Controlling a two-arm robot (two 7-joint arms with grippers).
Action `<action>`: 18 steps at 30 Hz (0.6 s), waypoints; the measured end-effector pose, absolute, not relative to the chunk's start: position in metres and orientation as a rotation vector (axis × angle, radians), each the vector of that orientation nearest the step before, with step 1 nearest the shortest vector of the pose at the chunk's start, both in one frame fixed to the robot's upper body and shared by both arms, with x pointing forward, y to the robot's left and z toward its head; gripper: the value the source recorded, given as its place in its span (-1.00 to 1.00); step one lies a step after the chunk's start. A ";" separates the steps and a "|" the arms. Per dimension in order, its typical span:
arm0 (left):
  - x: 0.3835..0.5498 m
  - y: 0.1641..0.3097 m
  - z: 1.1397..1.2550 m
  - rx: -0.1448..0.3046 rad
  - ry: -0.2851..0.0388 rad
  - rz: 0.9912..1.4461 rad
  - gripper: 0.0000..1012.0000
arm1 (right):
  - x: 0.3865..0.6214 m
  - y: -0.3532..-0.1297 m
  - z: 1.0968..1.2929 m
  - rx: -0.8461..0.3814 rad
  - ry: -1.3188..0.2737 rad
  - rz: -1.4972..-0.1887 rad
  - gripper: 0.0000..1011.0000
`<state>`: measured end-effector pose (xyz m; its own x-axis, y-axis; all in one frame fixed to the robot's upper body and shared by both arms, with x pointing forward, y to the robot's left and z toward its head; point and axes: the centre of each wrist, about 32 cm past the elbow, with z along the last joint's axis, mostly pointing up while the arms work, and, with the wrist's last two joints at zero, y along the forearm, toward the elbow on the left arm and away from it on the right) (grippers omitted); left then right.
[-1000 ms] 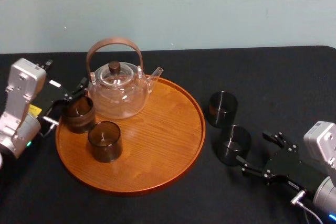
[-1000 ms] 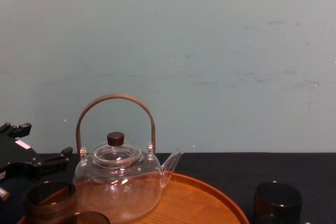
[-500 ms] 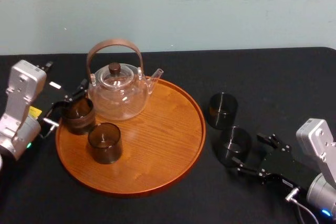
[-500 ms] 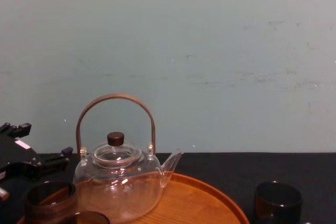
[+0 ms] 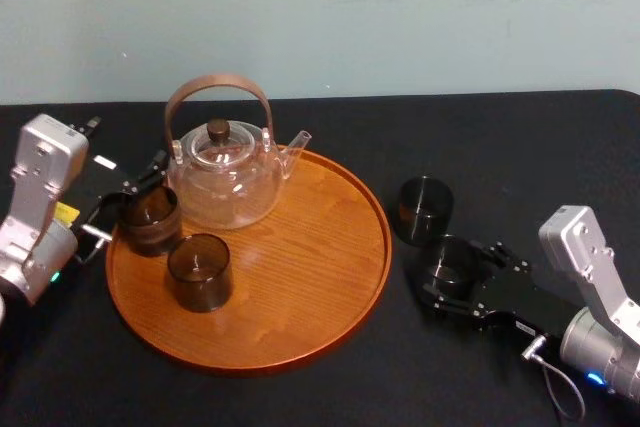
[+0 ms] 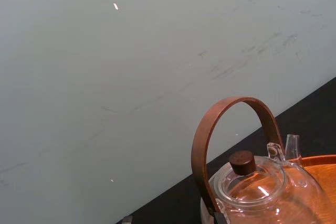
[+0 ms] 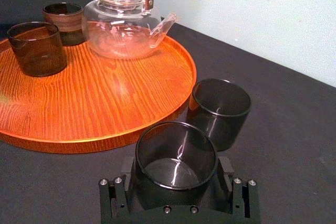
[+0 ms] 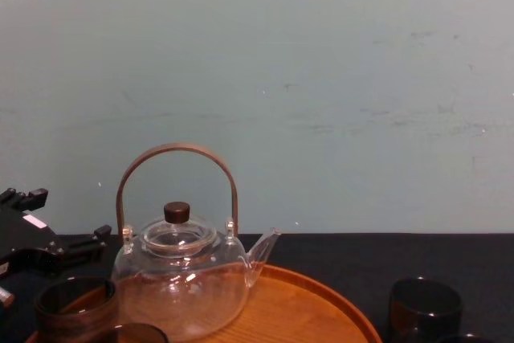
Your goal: Pick up the glass from the table and place it on the tray.
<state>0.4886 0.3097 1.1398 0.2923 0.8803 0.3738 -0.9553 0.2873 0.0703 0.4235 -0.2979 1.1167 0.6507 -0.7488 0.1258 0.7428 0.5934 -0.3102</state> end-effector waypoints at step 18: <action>0.489 0.310 1.140 0.304 -0.285 1.248 0.98 | 0.435 -0.290 1.109 -0.341 0.032 -0.807 0.98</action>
